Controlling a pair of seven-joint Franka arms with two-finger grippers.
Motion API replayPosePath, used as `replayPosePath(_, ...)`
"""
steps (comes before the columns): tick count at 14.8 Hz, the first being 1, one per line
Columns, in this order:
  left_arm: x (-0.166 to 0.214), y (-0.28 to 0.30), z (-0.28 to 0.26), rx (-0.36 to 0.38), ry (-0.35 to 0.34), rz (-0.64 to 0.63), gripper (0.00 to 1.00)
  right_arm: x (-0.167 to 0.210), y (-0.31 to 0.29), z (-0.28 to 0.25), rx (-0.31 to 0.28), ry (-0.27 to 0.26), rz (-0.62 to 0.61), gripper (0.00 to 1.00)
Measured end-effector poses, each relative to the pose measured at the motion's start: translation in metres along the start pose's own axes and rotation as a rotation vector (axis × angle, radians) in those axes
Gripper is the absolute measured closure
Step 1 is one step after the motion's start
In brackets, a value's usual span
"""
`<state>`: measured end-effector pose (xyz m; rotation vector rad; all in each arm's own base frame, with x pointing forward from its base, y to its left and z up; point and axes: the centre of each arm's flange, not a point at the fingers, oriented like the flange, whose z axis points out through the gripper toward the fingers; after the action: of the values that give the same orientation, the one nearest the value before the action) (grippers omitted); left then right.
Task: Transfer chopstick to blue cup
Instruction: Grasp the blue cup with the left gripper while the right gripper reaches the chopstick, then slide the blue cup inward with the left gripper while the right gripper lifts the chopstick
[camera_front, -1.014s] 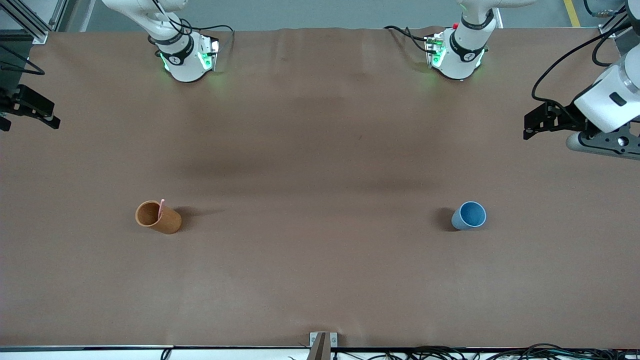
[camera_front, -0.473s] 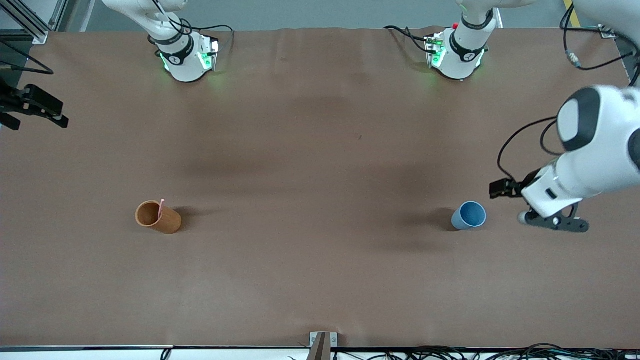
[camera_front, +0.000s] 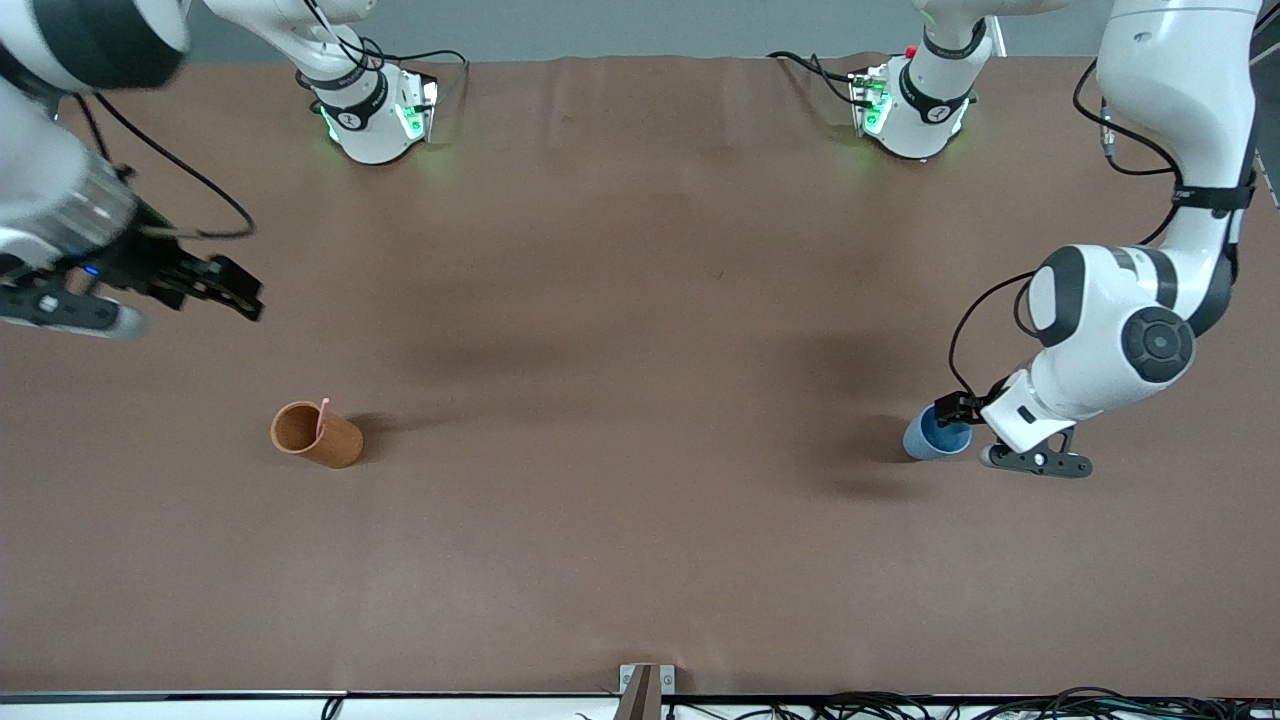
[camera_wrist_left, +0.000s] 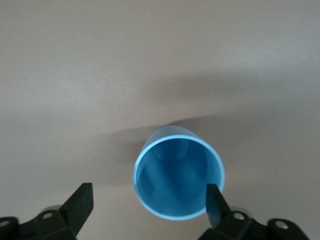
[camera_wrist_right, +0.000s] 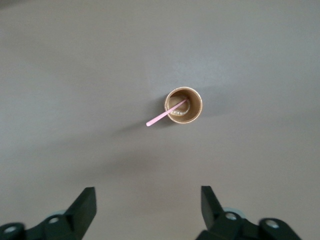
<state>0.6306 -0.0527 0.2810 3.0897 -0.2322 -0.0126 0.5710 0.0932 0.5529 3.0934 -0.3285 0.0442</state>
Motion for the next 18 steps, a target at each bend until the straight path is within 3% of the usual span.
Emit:
replayPosePath(2,-0.001,-0.004,0.013,-0.001,0.009,-0.007,0.10,-0.004,-0.011,0.044,-0.032,0.012,0.019,0.14)
replayPosePath(6,0.001,-0.006,0.029,-0.003,0.013,-0.011,0.51,0.001,-0.016,0.117,-0.106,0.033,-0.034,0.26)
replayPosePath(7,0.001,-0.006,0.031,-0.004,0.010,-0.010,0.60,0.002,-0.019,0.129,-0.126,0.036,-0.058,0.33)
replayPosePath(9,0.001,-0.004,0.034,-0.005,0.008,-0.008,0.78,0.000,-0.032,0.147,-0.141,0.057,-0.109,0.37)
replayPosePath(10,0.001,-0.005,0.034,-0.005,0.009,-0.008,0.90,-0.003,-0.037,0.155,-0.140,0.070,-0.128,0.43)
replayPosePath(11,0.002,-0.004,0.033,-0.005,0.011,-0.007,0.95,-0.005,-0.039,0.162,-0.138,0.077,-0.140,0.43)
replayPosePath(15,0.018,0.017,-0.003,-0.011,0.022,-0.090,0.95,-0.007,-0.037,0.171,-0.182,0.104,-0.187,0.59)
replayPosePath(18,0.027,0.105,-0.046,-0.037,0.008,-0.235,0.95,-0.006,-0.039,0.178,-0.190,0.114,-0.206,0.65)
